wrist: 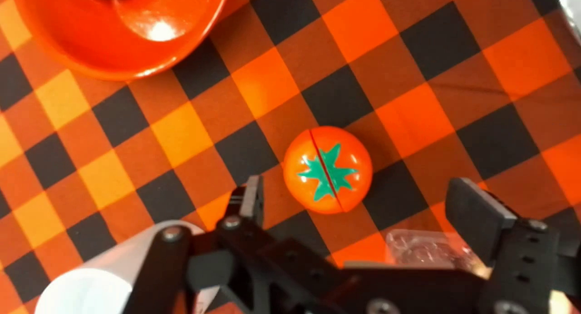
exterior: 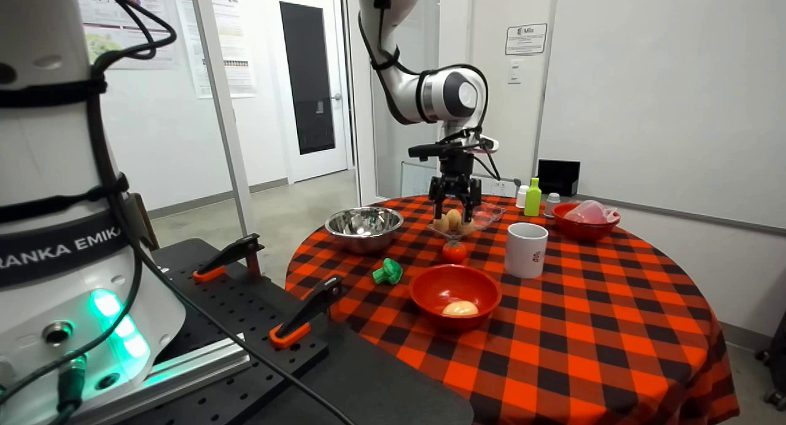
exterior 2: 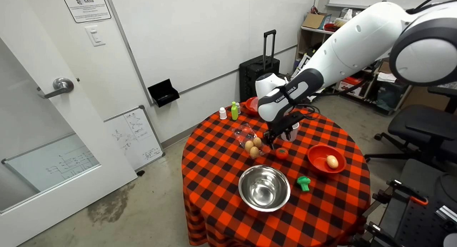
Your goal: Take the tomato out of the silver basin and place it on the table
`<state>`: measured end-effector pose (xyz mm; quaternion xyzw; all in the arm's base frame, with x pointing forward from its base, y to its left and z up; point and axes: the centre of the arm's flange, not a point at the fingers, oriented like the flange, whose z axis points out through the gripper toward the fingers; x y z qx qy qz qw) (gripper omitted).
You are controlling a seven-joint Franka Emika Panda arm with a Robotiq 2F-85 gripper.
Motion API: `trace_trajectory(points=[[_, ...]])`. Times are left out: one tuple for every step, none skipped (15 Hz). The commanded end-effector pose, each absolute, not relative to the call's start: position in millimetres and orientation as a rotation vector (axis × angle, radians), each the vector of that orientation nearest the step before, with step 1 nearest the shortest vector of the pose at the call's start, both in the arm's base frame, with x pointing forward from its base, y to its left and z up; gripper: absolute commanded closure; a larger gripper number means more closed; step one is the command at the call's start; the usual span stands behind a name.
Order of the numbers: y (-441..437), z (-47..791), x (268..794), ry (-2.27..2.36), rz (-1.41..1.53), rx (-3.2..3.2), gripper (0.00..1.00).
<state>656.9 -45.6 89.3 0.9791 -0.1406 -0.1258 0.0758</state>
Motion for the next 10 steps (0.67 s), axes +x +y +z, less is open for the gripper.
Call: trace_trajectory(points=[[-22,139,629,-0.311,-0.245,2.996,0.00],[-16,147,628,-0.269,-0.226,3.010,0.00],[-26,124,653,-0.348,-0.267,2.984,0.00],[-20,133,651,-0.326,-0.250,2.994,0.00],[-16,138,648,-0.312,-0.245,2.999,0.00],[-14,141,646,-0.306,-0.246,3.001,0.00],[-14,141,645,-0.304,-0.247,3.001,0.00],[-15,140,643,-0.303,-0.248,3.002,0.00],[-15,139,642,-0.304,-0.249,3.002,0.00],[-15,139,642,-0.304,-0.249,3.002,0.00]])
